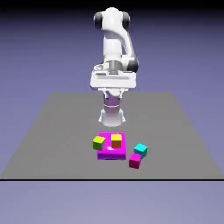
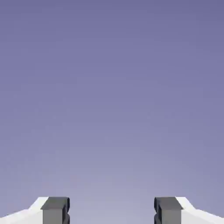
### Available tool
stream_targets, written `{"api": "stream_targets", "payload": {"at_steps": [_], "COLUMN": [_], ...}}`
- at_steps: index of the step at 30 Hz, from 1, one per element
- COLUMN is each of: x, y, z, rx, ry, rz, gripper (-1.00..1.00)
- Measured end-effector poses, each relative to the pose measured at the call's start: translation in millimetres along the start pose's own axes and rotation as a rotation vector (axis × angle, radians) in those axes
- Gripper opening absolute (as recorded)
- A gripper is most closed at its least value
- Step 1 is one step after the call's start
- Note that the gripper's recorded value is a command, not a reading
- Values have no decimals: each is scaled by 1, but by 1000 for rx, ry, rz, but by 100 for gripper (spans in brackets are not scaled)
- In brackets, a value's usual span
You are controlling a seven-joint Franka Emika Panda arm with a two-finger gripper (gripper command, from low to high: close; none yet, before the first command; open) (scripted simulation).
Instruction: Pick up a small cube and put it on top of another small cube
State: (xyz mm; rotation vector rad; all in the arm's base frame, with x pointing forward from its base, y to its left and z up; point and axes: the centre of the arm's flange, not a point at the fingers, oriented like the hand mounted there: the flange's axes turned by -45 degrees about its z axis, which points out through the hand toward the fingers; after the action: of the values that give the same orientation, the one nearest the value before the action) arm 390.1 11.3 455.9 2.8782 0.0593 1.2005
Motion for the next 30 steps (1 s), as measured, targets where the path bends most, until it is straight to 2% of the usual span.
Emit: {"api": "stream_targets", "payload": {"at_steps": [14, 30], "x": [-34, -119], "y": [-72, -134], "z": [45, 108], "rx": [-155, -291], "ry": [-93, -204], "rz": [119, 292], "gripper": [0, 0]}}
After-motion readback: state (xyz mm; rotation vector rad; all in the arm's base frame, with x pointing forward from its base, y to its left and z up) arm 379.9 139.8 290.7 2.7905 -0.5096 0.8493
